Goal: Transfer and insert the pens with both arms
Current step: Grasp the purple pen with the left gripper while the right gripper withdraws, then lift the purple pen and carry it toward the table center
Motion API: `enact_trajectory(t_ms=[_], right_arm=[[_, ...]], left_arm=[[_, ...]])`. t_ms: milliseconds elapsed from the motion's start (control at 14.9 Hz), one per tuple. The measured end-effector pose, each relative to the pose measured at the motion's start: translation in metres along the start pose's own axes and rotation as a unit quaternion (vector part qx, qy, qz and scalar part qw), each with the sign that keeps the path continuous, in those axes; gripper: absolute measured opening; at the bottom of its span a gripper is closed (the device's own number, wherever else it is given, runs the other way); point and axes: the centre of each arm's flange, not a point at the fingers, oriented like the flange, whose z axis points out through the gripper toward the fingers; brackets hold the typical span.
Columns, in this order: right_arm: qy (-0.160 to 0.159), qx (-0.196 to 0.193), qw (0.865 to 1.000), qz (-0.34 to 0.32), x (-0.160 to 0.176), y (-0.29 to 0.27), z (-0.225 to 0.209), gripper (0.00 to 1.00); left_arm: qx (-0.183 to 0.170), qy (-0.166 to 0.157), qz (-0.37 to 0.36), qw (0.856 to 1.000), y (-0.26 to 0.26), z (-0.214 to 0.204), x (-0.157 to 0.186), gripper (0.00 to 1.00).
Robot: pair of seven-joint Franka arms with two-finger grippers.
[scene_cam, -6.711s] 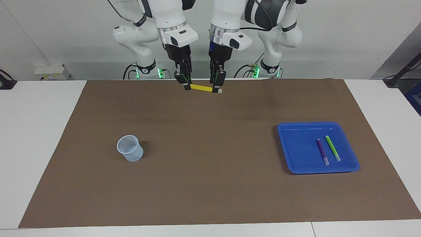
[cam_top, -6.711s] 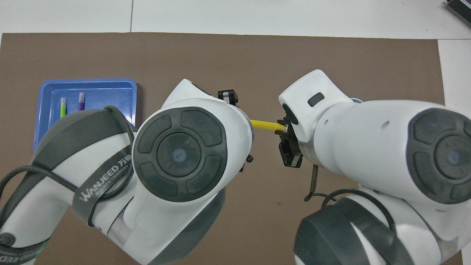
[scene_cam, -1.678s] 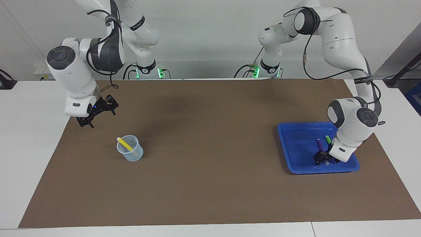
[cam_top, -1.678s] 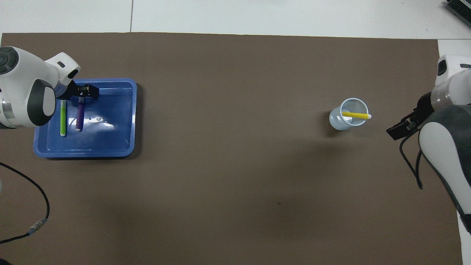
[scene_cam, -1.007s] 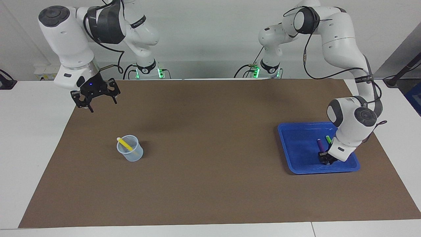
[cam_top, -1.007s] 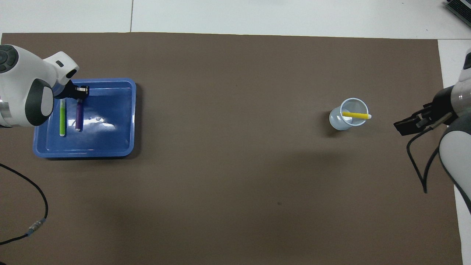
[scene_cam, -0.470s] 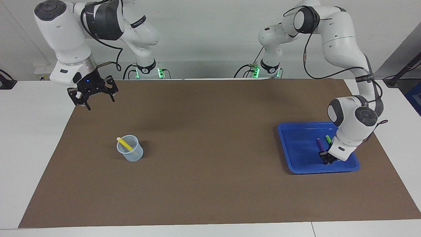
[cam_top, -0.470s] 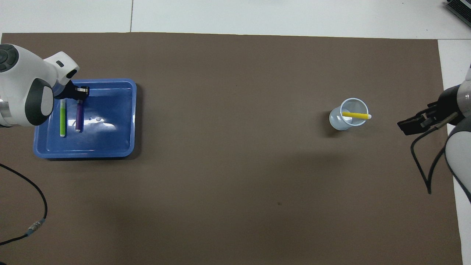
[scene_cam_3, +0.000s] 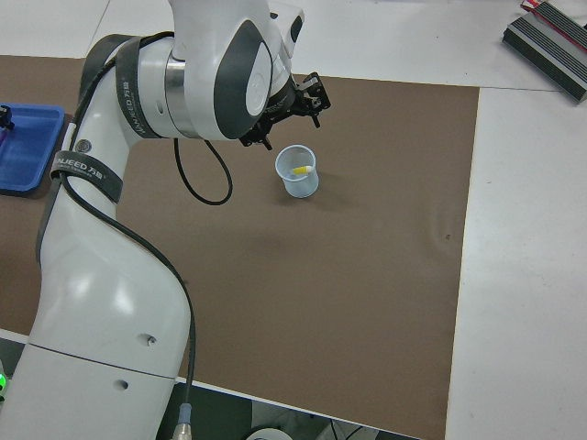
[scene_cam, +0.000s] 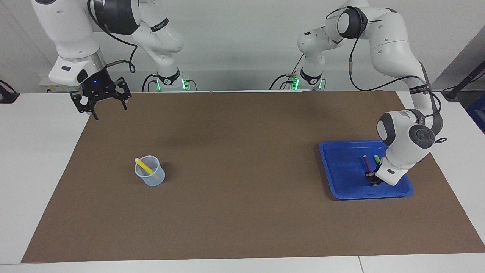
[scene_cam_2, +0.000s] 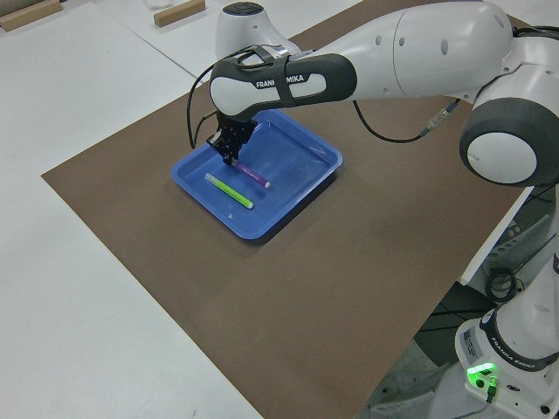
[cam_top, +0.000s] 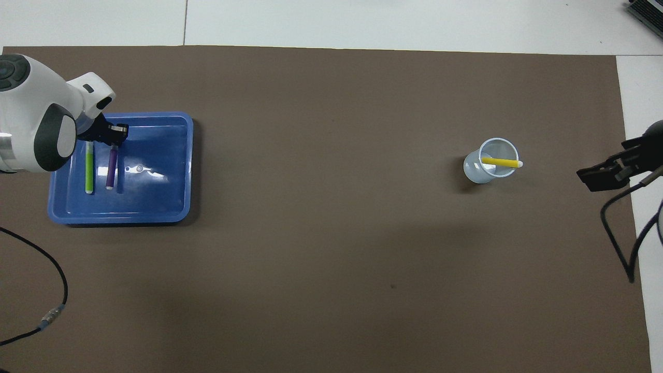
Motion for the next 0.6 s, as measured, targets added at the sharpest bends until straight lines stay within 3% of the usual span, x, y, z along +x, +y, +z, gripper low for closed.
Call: enact_trajectory(t_ms=[268, 604], right_arm=[[0.006, -0.010, 1.000, -0.026, -0.009, -0.001, -0.019, 0.90], [0.009, -0.022, 0.996, -0.082, -0.025, -0.002, -0.041, 0.90]], left_arm=[[-0.005, -0.020, -0.017, 1.000, 0.002, -0.031, 0.001, 0.18], [-0.039, -0.004, -0.080, 0.996, 0.013, -0.077, -0.003, 0.18]])
